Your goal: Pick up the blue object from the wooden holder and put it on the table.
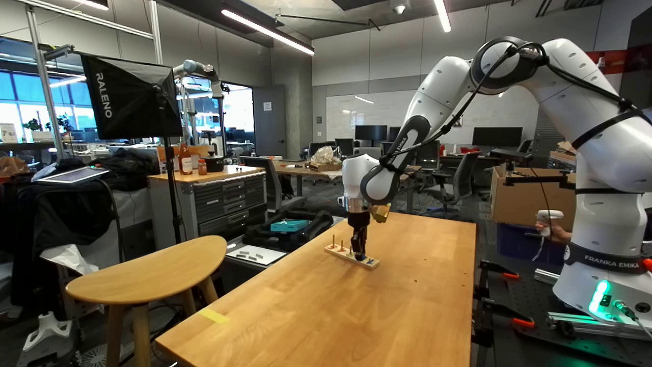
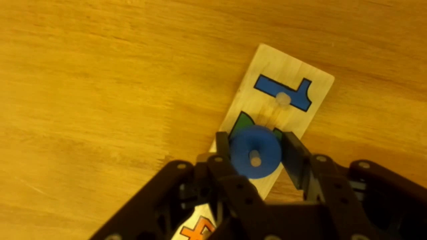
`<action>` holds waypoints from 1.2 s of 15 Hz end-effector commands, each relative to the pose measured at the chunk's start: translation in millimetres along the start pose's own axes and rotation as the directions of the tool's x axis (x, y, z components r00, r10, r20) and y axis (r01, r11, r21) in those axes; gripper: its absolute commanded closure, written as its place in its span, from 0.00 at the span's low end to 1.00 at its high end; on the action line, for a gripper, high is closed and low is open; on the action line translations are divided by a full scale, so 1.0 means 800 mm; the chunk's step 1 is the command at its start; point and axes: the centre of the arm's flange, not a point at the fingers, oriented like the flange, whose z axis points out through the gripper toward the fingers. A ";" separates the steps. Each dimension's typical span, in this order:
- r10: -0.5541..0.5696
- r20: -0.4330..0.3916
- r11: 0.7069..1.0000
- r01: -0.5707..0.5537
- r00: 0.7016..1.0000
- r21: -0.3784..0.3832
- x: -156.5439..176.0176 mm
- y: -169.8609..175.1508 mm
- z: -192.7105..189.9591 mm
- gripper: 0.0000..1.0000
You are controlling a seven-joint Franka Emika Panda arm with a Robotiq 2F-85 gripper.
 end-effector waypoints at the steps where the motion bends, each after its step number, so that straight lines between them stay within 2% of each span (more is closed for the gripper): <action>1: 0.010 0.005 1.000 -0.010 1.000 0.008 0.001 0.002 -0.008 0.81; 4: 0.005 -0.001 1.000 -0.005 1.000 0.017 -0.001 -0.007 -0.023 0.81; 10: -0.007 -0.078 0.999 0.010 0.997 0.032 0.013 -0.024 -0.104 0.81; 13: 0.032 -0.103 0.999 -0.032 0.994 0.007 0.015 0.006 -0.131 0.81; 18: 0.127 -0.098 0.990 -0.132 0.987 -0.044 0.008 0.088 -0.114 0.81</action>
